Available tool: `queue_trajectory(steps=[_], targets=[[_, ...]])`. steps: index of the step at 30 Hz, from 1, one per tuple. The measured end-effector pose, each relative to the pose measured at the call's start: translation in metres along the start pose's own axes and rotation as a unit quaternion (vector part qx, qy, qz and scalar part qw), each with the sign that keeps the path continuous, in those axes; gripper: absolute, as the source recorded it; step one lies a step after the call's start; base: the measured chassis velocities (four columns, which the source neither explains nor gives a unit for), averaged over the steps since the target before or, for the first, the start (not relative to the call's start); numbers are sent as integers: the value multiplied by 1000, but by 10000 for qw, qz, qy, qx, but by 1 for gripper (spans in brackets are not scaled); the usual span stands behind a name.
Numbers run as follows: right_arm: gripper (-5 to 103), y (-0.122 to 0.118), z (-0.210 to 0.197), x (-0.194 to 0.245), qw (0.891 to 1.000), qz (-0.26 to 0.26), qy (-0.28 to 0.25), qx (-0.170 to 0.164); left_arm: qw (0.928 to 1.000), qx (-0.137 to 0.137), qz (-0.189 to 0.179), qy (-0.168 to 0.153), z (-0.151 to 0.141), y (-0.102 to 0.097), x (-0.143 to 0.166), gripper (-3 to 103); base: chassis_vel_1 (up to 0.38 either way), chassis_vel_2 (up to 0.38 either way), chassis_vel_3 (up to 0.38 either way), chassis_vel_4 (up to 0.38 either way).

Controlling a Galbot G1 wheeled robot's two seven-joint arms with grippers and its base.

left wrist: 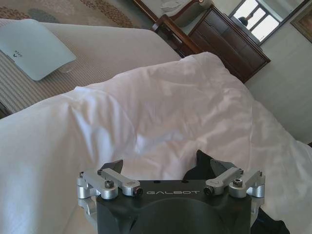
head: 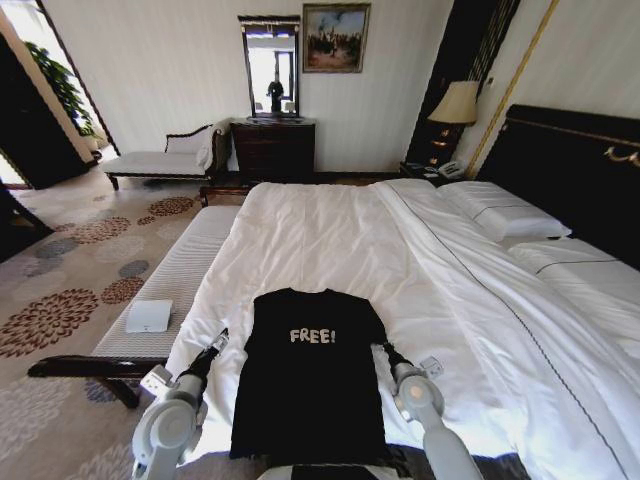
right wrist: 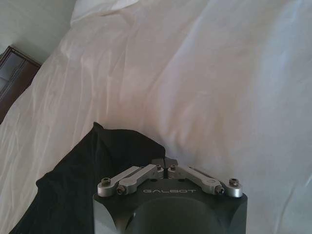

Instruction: Fold the clothes on the bed.

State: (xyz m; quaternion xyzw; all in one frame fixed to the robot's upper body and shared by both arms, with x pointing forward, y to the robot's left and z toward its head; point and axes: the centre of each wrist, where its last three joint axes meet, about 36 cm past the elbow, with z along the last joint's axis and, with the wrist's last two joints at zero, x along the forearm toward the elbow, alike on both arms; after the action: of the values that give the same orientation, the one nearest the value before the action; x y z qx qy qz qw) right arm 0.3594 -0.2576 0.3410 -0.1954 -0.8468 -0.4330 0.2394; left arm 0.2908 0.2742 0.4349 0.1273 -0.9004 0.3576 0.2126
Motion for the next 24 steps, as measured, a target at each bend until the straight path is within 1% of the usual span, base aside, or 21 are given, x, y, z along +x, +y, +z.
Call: queue_trajectory(steps=[3, 5, 9, 11, 13, 18, 24], targets=[[0, 7, -12, 4, 9997, -33, -225, 94, 10000, 10, -4, 1, 0, 0, 0, 100, 0, 0, 0, 0], [0, 8, -15, 4, 9995, -51, -280, 131, 10000, 14, -6, 3, 0, 0, 0, 100, 0, 0, 0, 0], [0, 20, -39, 1, 9972, -204, -581, 423, 10000, 29, -2, 2, 0, 0, -1, 100, 0, 0, 0, 0], [0, 22, -43, -1, 9968, -220, -611, 470, 10000, 31, 2, 2, 0, 0, -1, 100, 0, 0, 0, 0], [0, 27, -55, -8, 9956, -269, -665, 603, 10000, 34, 6, 4, 1, -1, -1, 100, 0, 0, 0, 0], [0, 37, -78, -15, 9940, -349, -708, 751, 10000, 29, -8, 10, 1, 0, -2, 100, 0, 0, 0, 0], [0, 40, -94, -20, 9922, -352, -769, 921, 10000, 26, 10, 47, 2, 0, -6, 100, 0, 0, 0, 0]])
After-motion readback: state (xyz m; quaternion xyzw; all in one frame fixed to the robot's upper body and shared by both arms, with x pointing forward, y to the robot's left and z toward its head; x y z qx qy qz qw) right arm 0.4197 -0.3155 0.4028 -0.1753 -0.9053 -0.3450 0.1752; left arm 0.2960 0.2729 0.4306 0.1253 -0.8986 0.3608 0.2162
